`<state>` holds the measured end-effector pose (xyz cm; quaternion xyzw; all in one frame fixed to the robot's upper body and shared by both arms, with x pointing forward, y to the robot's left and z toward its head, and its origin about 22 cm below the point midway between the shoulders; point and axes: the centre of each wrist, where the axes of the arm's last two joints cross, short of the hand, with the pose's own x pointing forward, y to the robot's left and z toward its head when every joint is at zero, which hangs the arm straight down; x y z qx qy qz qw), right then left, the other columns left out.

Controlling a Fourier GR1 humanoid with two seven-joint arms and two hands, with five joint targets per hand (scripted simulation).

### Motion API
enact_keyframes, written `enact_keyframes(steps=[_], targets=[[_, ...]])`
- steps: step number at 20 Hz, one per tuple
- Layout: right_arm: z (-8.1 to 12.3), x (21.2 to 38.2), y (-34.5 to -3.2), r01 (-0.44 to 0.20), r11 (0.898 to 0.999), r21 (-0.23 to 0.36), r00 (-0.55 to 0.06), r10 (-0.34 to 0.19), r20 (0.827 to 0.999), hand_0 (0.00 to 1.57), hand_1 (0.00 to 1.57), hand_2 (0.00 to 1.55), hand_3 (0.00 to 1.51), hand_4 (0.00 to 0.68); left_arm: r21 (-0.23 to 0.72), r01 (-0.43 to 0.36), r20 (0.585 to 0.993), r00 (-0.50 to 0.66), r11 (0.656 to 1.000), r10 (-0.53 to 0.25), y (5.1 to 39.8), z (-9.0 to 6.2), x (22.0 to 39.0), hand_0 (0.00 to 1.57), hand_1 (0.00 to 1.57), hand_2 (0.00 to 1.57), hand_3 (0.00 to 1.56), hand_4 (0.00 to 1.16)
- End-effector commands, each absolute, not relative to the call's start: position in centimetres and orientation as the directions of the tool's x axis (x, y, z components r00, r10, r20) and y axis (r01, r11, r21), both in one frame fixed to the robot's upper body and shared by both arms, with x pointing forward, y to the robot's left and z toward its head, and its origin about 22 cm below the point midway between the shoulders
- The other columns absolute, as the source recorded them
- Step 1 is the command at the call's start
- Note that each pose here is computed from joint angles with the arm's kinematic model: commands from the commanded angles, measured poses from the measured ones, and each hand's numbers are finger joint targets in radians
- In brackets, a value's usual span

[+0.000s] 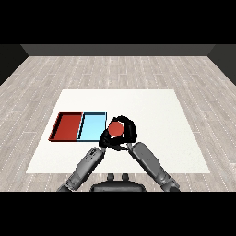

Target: Pick the red can and put it in the red box

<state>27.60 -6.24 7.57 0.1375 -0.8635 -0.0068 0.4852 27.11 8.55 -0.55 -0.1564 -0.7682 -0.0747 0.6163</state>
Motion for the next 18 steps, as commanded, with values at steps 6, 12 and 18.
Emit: enact_keyframes(steps=[6, 12, 18], targets=[[7.4, 28.6, -5.2, -0.241, 0.963, 0.118, -0.493, -0.226, 0.840, 1.50, 1.50, 1.46, 1.40, 0.638, -0.065, 0.277, 0.974, -0.189, 0.959, 0.121, 7.4, -0.9, 27.3, 0.00, 0.00, 0.00, 0.00, 0.00], [7.5, 25.9, -4.6, -0.240, 0.961, 0.135, -0.478, -0.238, 0.845, 1.51, 1.51, 1.45, 1.39, 0.649, -0.117, 0.144, 0.975, -0.171, 0.983, 0.141, 6.2, -0.8, 26.1, 1.57, 1.57, 1.57, 1.49, 1.13], [8.2, 27.2, -5.0, -0.244, 0.960, 0.138, -0.477, -0.242, 0.845, 1.48, 1.48, 1.44, 1.39, 0.646, -0.103, 0.117, 0.979, -0.164, 0.988, 0.122, 8.3, 0.8, 28.8, 1.57, 1.57, 1.56, 1.48, 1.12]])
